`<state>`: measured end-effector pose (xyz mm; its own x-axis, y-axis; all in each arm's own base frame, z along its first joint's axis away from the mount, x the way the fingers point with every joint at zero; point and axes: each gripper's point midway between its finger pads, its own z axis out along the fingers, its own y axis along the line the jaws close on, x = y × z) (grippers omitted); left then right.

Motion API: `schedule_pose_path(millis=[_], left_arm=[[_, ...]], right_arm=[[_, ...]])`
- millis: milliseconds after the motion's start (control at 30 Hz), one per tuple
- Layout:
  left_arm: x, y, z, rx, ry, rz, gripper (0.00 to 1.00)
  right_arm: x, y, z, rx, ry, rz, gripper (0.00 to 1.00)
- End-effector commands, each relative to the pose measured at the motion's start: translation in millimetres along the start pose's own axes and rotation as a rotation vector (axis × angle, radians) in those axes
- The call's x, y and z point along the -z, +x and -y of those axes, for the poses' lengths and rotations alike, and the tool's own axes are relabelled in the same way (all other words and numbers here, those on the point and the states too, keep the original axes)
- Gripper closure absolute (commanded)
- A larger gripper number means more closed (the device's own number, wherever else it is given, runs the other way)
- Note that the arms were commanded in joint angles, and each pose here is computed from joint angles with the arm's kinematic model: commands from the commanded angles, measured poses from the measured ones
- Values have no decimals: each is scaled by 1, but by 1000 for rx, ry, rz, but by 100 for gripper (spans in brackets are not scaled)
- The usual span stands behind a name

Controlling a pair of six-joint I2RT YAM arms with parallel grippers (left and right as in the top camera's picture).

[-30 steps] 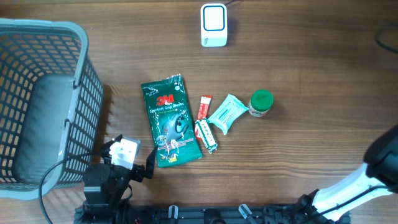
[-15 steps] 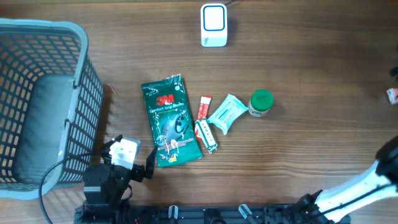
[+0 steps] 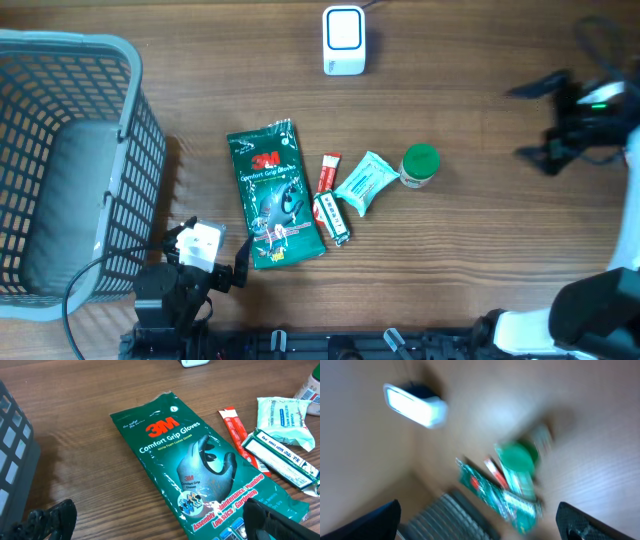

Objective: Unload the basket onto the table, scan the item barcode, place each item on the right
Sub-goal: 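Carry the tissue pack with the right gripper off to the right side, then lower the right gripper onto the green-lid jar and grasp it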

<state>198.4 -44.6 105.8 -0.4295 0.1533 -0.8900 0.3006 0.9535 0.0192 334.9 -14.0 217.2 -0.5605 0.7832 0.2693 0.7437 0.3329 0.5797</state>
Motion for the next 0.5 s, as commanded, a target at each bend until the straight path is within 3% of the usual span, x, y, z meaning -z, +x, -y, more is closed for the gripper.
schedule_pose_path(millis=[0, 267, 467], left_arm=[[-1, 0, 2, 7, 14, 6, 0], [-1, 0, 2, 7, 14, 6, 0], [-1, 0, 2, 7, 14, 5, 0]], right_arm=[[-35, 31, 17, -230, 217, 15, 0], [-87, 66, 45, -571, 480, 227, 0], [-130, 52, 59, -669, 570, 235, 0]])
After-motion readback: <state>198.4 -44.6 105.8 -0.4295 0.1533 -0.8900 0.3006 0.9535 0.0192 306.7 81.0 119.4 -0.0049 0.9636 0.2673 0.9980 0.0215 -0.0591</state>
